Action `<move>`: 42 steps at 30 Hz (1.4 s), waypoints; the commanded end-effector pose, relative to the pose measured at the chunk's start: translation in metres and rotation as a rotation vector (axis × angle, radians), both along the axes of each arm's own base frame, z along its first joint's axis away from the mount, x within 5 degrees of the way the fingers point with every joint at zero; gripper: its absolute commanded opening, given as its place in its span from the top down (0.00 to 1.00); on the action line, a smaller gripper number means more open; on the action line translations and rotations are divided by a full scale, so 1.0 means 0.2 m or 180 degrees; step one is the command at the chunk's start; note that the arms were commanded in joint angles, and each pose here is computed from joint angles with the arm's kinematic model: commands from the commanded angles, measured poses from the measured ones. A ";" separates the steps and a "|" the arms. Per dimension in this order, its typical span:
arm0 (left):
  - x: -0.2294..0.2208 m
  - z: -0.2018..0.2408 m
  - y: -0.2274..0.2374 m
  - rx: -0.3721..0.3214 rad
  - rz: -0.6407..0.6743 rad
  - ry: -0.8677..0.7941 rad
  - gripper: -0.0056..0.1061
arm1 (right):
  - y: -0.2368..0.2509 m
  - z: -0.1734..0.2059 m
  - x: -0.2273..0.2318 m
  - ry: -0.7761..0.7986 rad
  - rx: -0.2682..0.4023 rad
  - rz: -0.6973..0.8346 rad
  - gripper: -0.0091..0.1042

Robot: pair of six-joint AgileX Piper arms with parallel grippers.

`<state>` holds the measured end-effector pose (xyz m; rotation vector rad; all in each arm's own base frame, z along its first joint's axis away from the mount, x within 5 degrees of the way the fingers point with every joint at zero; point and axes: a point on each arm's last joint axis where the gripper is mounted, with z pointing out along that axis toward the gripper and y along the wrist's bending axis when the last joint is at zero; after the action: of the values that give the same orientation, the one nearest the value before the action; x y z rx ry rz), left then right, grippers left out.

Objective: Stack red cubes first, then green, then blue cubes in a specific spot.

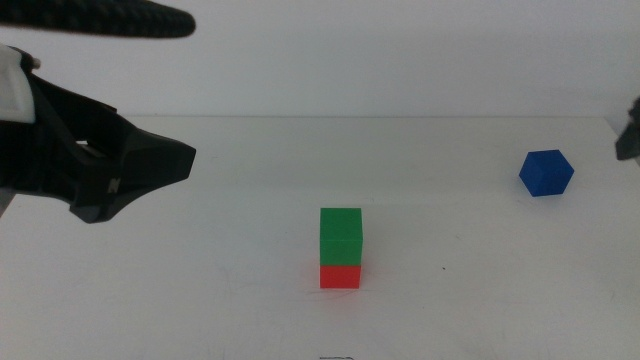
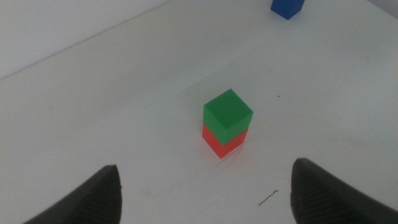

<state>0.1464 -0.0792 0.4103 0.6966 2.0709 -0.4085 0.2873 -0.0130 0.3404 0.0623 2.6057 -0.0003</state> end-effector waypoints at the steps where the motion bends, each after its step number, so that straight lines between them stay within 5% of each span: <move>1: 0.00 0.07 0.00 -0.0196 0.0039 -0.0213 0.12 | -0.01 0.08 0.09 -0.0197 -0.0077 0.0088 0.25; 8: 0.00 0.07 0.00 -0.0196 0.0039 -0.0213 0.12 | -0.03 -0.02 0.39 0.0207 -0.0187 0.0341 0.16; 22: 0.00 0.07 0.00 -0.0196 0.0039 -0.0213 0.12 | -0.06 -0.26 0.90 0.0404 -0.0238 0.0501 0.16; 42: 0.00 0.07 0.00 -0.0196 0.0039 -0.0213 0.12 | -0.05 -0.57 1.05 0.0609 -0.0099 0.0490 0.17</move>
<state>0.1464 -0.0792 0.4103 0.6964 2.0705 -0.4084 0.4979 -0.0204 0.1851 -0.1600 2.9077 0.0326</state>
